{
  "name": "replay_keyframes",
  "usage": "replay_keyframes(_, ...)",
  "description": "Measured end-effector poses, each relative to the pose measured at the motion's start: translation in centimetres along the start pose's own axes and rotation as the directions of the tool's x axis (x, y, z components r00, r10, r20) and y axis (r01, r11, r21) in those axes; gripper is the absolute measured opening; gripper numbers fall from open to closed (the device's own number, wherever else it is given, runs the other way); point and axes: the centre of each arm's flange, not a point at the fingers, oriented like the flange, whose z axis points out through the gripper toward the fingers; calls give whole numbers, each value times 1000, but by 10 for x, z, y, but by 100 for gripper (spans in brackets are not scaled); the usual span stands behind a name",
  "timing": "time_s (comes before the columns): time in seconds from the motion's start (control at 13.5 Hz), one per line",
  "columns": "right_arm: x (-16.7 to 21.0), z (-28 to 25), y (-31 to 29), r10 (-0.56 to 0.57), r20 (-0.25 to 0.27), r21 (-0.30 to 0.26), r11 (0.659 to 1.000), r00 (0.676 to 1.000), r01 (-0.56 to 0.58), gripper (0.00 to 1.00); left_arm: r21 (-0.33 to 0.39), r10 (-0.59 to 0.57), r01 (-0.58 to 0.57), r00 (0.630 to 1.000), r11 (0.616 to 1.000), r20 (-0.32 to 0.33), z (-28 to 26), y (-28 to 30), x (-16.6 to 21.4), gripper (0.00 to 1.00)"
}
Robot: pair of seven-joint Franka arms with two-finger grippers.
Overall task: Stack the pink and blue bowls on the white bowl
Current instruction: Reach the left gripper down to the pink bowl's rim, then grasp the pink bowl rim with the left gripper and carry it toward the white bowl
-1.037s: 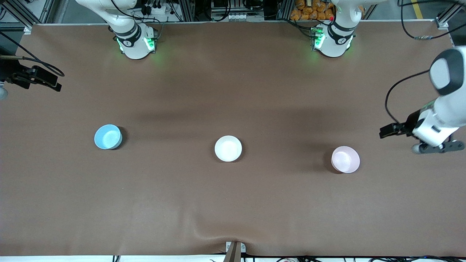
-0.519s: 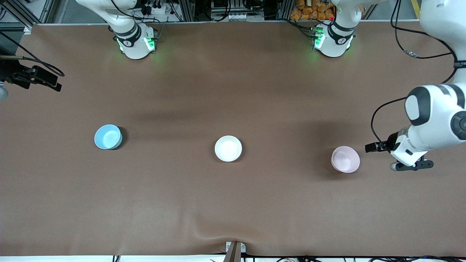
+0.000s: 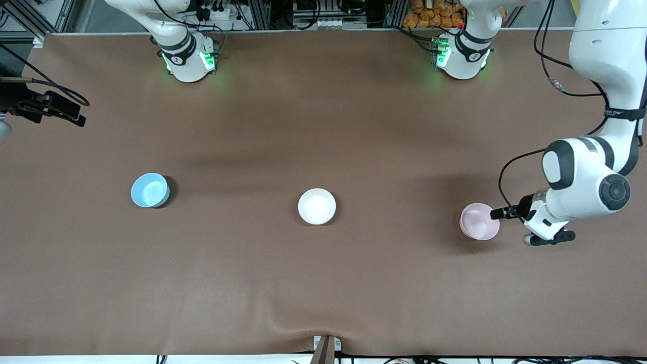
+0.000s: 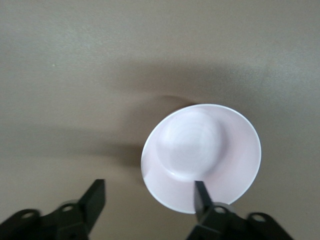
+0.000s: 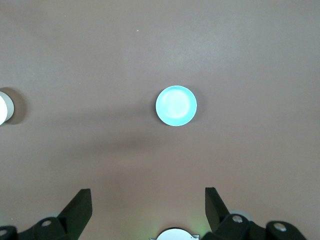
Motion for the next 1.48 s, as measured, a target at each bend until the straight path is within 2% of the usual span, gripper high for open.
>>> replay_keyframes(0.07,0,0,0,0,0,0,1000,1000,0,100,0,-2,2,1000,1000,2,7,-1,1,70)
replay_keyframes(0.3,0,0,0,0,0,0,1000,1000,0,100,0,-7,7,1000,1000,13,24,-4,3,70)
replay_keyframes(0.44,0,0,0,0,0,0,1000,1000,0,100,1,-8,8,1000,1000,16,32,-5,4,67)
replay_keyframes(0.67,0,0,0,0,1,0,1000,1000,0,100,1,-10,10,1000,1000,13,43,-6,5,39)
replay_keyframes(0.74,0,0,0,0,1,0,1000,1000,0,100,1,-10,10,1000,1000,11,45,-6,6,38)
replay_keyframes(0.81,0,0,0,0,2,0,1000,1000,0,100,1,-10,10,1000,1000,9,46,-6,6,31)
replay_keyframes(0.96,0,0,0,0,2,0,1000,1000,0,100,0,-8,8,1000,1000,1,43,-6,8,8)
replay_keyframes(1.04,0,0,0,0,2,0,1000,1000,0,100,-2,-5,5,1000,1000,-8,39,-5,10,3)
replay_keyframes(1.19,0,0,0,0,3,0,1000,1000,0,100,-6,2,-2,1000,1000,-25,27,1,14,3)
replay_keyframes(1.48,0,0,0,1,4,0,1000,1000,-1,100,-32,62,-62,998,998,-11,-20,41,7,3)
